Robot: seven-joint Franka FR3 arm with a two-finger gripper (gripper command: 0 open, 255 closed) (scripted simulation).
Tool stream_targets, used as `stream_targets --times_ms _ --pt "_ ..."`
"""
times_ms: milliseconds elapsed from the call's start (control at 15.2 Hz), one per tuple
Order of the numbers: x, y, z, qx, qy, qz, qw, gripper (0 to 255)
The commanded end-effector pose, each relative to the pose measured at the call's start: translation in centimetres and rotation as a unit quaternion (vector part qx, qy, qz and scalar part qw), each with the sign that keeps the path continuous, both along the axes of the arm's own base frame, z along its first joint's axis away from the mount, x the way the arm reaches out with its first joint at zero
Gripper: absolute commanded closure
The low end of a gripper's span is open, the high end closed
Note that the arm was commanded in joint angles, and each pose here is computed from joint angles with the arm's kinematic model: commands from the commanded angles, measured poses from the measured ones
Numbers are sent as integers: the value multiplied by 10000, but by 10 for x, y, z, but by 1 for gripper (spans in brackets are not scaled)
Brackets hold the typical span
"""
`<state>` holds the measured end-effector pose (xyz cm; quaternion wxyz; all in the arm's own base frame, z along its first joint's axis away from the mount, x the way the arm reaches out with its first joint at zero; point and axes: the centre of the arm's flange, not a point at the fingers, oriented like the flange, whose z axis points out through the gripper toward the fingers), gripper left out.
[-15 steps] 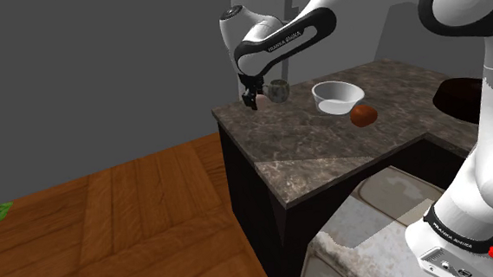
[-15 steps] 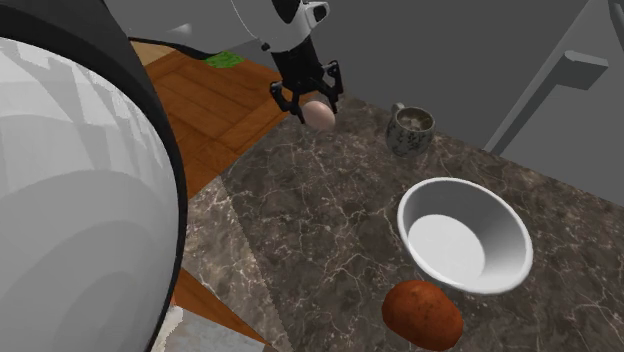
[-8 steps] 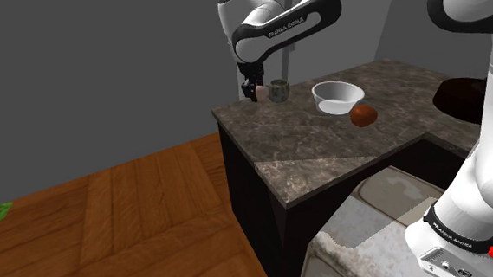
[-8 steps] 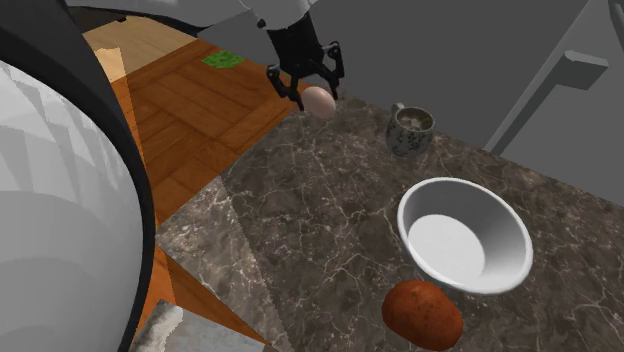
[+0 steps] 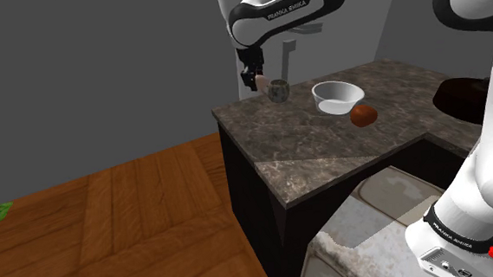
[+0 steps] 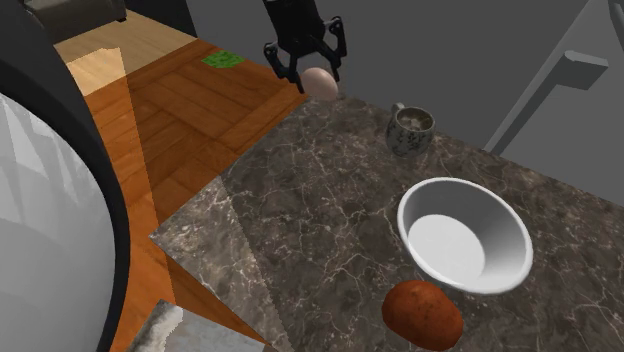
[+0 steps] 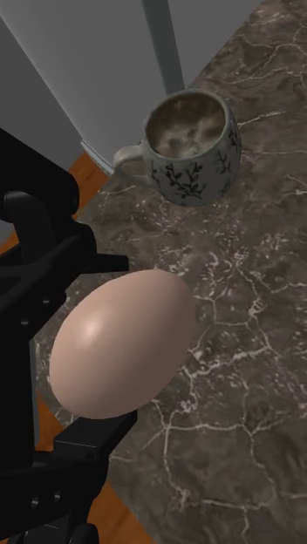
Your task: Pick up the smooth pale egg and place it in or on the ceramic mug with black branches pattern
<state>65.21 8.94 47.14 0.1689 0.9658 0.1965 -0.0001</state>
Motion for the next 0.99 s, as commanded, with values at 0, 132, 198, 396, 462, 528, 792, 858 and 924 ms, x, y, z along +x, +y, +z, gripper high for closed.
stream_targets --times_ms 0,132,198,396,462,528,792,858,924 --pt "1 0 11 0 1 -1 10000 255" --pt "1 0 19 0 1 -1 10000 255" --pt "6 -12 19 0 1 -1 10000 255" --pt "22 -48 19 0 1 -1 10000 255" --pt "27 -60 20 0 1 -1 10000 255" --pt "33 -72 20 0 1 -1 10000 255" --pt "54 -120 20 0 1 -1 10000 255" --pt "60 -132 20 0 1 -1 10000 255" --pt "65 -144 21 0 1 -1 10000 255"
